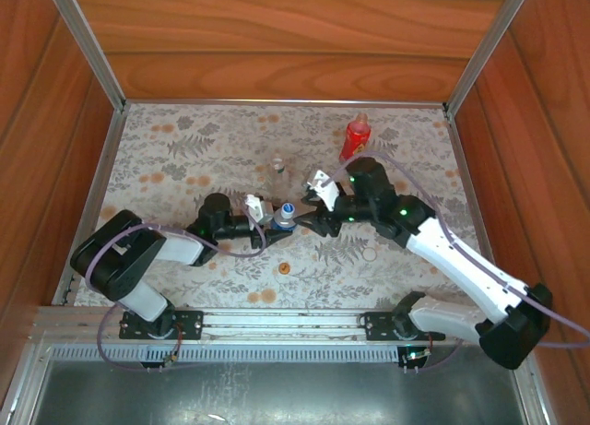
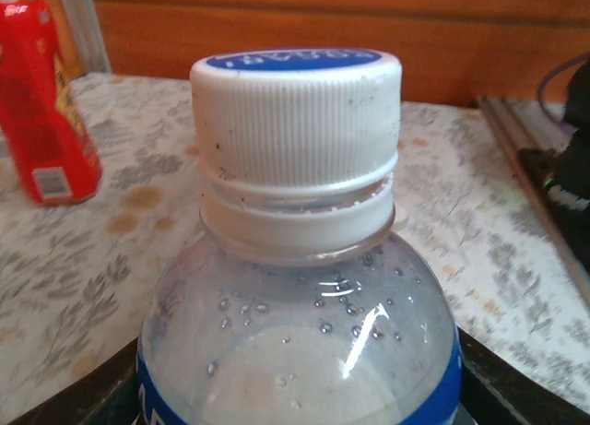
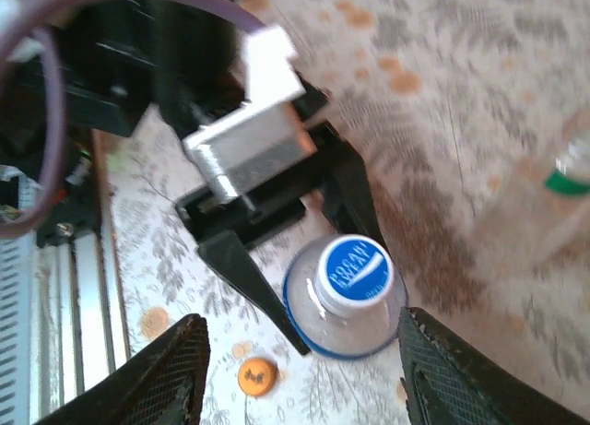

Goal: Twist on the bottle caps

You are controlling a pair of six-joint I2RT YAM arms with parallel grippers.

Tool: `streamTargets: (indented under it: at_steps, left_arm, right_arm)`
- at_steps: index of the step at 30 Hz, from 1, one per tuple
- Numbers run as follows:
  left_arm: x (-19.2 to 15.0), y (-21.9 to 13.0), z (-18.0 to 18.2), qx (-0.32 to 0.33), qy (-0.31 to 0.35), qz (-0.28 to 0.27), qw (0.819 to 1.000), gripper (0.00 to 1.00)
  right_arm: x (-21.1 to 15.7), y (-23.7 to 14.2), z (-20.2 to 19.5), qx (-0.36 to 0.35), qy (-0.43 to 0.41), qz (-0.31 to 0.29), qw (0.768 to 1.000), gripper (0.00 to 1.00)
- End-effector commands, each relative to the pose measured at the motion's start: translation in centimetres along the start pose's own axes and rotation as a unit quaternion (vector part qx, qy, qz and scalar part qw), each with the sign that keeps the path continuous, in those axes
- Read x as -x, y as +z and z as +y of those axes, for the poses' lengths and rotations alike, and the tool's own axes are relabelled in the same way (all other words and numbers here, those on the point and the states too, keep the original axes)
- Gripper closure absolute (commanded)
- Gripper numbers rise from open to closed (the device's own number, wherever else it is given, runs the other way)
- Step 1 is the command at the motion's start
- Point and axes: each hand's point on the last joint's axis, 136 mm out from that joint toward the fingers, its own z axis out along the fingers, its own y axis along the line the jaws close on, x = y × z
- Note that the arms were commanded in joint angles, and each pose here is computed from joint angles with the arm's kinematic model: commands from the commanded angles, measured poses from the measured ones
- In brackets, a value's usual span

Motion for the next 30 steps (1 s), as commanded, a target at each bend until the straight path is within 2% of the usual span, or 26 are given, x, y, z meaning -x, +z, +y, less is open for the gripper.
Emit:
streamTargets:
  at_steps: [1, 7, 13, 15, 23, 30]
  left_arm:
    - [3.1, 0.4, -2.5, -0.063, 0.002, -0.029, 0.998, 0.44]
    - [5.9, 1.1, -5.0, -0.108, 0.02, -0.042, 0.993, 0.44]
    - [7.5, 1.1, -6.2, -0.126, 0.036, -0.055, 0.99, 0.44]
    - [7.7, 1.0, -6.4, -0.127, 0.038, -0.056, 0.99, 0.44]
    - [8.2, 0.8, -6.5, -0.121, 0.048, -0.061, 0.99, 0.44]
    - [8.7, 0.9, -5.6, -0.091, 0.06, -0.065, 0.992, 0.44]
  right_arm:
    - [2.9, -1.3, 2.0, 0.074, -0.079, -0.083, 0.991, 0.44]
    - [3.8, -2.2, 3.7, 0.144, -0.099, -0.104, 0.979, 0.45]
    - [3.7, -2.1, 3.6, 0.164, -0.102, -0.106, 0.975, 0.51]
    - [3.6, -2.0, 3.6, 0.168, -0.096, -0.103, 0.976, 0.56]
    - [3.1, -1.7, 3.4, 0.174, -0.09, -0.09, 0.976, 0.61]
    - [2.8, -1.3, 2.4, 0.145, -0.085, -0.073, 0.983, 0.78]
